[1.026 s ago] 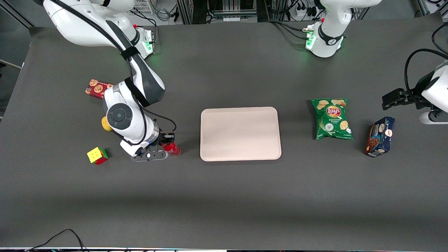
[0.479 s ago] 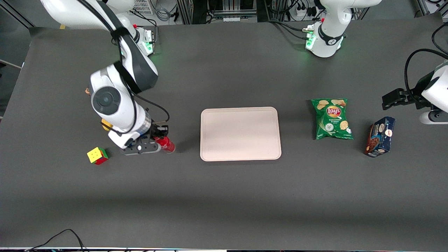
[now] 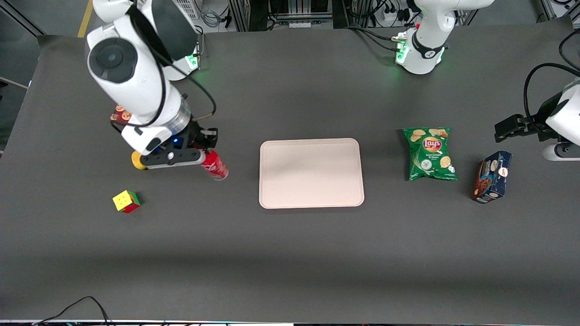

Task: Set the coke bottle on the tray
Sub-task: 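Lift the bottle with the right gripper and carry it toward the tray, then lower the bottle onto the white tray and open the right gripper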

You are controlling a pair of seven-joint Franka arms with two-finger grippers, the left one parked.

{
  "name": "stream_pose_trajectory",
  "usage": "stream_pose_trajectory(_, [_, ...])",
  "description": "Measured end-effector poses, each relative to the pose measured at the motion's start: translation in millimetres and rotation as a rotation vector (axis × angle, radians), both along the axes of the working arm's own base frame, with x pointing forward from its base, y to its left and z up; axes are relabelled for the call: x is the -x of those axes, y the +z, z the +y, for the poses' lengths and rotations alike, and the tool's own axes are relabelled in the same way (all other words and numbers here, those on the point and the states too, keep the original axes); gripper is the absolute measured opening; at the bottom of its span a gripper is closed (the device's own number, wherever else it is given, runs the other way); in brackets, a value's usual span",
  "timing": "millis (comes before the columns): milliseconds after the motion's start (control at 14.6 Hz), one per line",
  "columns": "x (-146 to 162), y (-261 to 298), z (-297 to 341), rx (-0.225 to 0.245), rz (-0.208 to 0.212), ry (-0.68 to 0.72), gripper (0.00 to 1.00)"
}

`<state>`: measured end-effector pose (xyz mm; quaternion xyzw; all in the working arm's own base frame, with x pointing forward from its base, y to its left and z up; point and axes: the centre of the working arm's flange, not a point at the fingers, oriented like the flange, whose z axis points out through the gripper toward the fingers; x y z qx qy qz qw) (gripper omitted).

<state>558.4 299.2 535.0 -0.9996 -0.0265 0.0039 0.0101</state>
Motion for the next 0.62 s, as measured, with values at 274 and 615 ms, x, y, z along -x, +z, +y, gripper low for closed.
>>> stream_pose_trajectory(274, [10, -17, 82, -0.001, 0.002, -0.022, 0.32])
stream_pose_trajectory(615, [5, -101, 159, 0.010, 0.040, -0.024, 0.32])
